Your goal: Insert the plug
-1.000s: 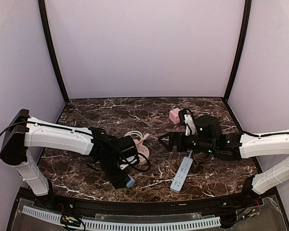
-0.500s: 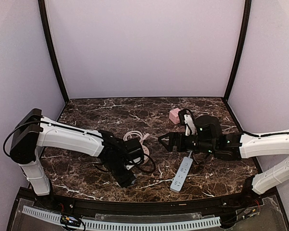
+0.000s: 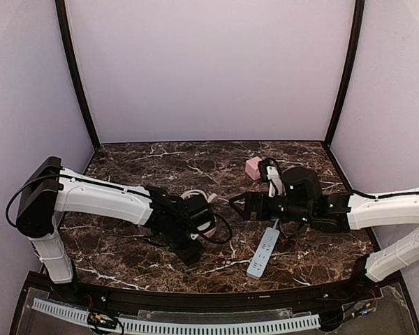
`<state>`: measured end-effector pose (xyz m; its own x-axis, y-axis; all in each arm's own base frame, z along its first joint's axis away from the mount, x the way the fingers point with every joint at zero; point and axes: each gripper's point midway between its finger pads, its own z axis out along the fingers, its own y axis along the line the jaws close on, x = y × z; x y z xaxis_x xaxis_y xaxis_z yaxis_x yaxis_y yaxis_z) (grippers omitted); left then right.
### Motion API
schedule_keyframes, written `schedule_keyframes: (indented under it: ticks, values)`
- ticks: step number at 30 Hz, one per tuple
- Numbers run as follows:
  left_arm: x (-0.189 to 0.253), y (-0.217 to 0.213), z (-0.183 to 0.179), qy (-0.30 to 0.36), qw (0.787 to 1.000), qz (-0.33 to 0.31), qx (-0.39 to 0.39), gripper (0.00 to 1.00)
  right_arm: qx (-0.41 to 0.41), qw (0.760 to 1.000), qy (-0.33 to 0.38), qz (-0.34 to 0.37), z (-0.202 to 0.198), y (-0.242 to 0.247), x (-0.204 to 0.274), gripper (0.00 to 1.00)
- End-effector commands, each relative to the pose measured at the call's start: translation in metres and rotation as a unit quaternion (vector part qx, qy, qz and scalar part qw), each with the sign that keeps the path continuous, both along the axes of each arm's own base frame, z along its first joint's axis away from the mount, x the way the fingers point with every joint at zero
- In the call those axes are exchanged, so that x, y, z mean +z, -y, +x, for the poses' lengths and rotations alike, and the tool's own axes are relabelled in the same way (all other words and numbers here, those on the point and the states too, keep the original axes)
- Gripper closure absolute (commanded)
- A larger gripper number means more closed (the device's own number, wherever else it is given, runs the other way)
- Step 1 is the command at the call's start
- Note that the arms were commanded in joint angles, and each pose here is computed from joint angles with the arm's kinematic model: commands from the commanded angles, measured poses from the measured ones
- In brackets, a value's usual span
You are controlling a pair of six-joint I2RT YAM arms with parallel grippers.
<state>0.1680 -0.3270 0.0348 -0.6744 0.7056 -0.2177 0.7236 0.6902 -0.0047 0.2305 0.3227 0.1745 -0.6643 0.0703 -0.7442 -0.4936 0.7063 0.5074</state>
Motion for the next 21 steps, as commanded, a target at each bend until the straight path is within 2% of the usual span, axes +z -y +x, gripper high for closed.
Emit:
schedule_keyframes:
  ticks: [1,7,12,21]
  values:
    - [-0.002,-0.003,-0.007,-0.011,1.000,0.006,-0.014,0.31,0.014,1.000,0.010,0.011,-0.002,-0.009,0.013,0.01]
    - [-0.004,-0.014,-0.020,-0.029,0.998,0.018,-0.062,0.24,0.016,1.000,0.008,0.010,-0.002,-0.010,0.011,0.01]
    - [-0.008,-0.014,-0.029,-0.046,0.994,0.014,-0.102,0.28,0.021,1.000,0.006,0.011,-0.004,-0.012,0.011,0.01]
    - [-0.021,-0.013,-0.028,-0.009,0.991,-0.036,-0.130,0.34,0.021,1.000,0.007,0.014,-0.005,-0.011,0.013,0.01]
